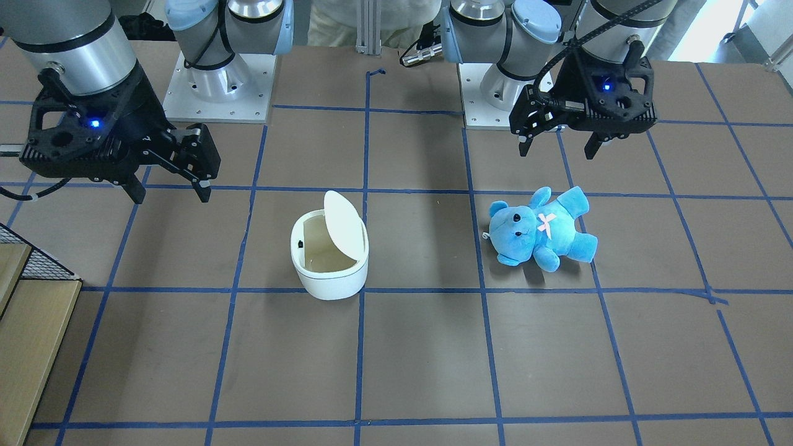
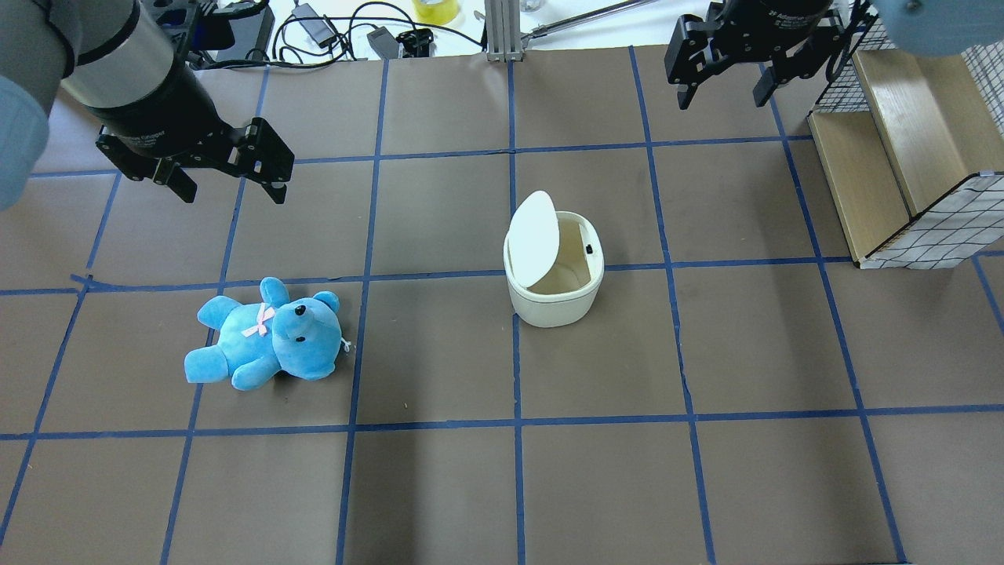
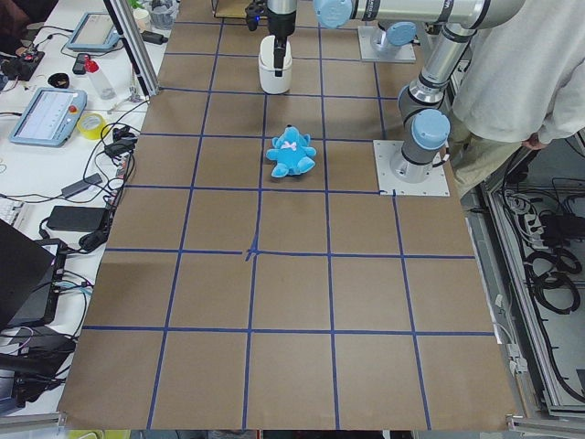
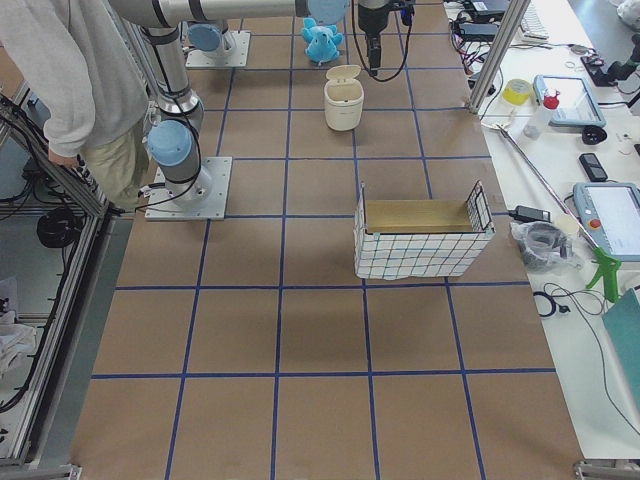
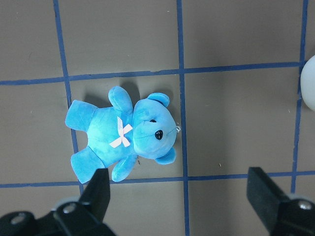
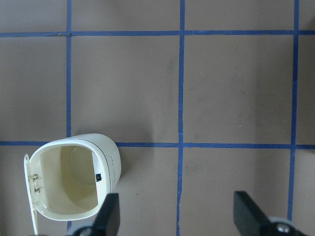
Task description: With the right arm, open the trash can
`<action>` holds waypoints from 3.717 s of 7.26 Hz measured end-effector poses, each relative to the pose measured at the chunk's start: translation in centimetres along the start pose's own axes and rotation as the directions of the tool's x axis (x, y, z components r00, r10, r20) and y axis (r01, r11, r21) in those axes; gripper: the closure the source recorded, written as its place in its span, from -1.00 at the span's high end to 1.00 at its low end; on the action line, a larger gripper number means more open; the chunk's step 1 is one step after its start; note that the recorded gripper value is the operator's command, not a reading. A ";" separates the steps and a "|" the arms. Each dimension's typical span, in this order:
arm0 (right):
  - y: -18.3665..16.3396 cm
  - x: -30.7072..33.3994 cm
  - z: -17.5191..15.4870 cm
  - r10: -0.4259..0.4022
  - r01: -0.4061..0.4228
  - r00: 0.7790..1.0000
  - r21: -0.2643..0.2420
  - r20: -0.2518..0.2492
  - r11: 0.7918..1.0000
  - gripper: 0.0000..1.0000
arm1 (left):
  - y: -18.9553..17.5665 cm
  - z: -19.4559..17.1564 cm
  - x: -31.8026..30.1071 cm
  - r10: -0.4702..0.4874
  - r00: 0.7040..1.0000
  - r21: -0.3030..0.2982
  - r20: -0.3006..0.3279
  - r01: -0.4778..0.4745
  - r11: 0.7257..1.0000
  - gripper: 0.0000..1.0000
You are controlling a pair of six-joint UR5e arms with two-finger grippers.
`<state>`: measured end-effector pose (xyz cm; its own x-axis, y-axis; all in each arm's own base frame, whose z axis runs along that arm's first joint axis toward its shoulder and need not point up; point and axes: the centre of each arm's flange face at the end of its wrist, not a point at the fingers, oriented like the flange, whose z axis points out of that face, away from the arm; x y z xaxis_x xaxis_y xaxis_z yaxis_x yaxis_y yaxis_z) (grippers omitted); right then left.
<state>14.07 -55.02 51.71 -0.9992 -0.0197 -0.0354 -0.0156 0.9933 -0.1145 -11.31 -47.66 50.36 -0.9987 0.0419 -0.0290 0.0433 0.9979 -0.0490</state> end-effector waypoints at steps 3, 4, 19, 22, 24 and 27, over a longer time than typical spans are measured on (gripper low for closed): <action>0.2 0.2 -0.8 0.003 -0.002 1.000 0.012 -0.019 1.000 0.71 | 0.0 0.0 0.0 -0.001 1.000 0.000 0.000 0.001 1.000 1.00; 0.6 0.3 -1.4 0.006 -0.006 0.999 0.020 -0.031 1.000 0.71 | 0.0 0.0 0.0 -0.001 1.000 0.000 0.000 0.001 1.000 1.00; 1.3 1.0 -1.1 0.016 -0.018 0.998 -0.028 -0.062 0.999 0.70 | 0.0 0.0 -0.1 -0.001 1.000 0.000 0.000 0.001 1.000 1.00; 1.3 1.0 -1.1 0.017 -0.019 0.998 -0.028 -0.062 0.999 0.70 | 0.0 0.0 -0.1 -0.001 1.000 0.000 0.000 0.001 1.000 1.00; 1.3 0.9 -1.1 0.021 -0.022 0.998 -0.025 -0.052 0.999 0.68 | 0.0 0.0 -0.1 -0.001 1.000 0.000 0.000 0.001 1.000 1.00; 1.3 0.4 -1.1 0.032 -0.032 0.999 -0.024 -0.004 0.999 0.68 | 0.0 0.0 0.0 -0.001 1.000 0.000 0.000 0.001 1.000 1.00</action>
<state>13.61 -53.62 52.59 -0.9993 0.0129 -0.0347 0.0160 0.9958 -0.0896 -11.27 -47.67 50.36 -0.9987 0.0409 -0.0290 0.0423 0.9979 -0.0490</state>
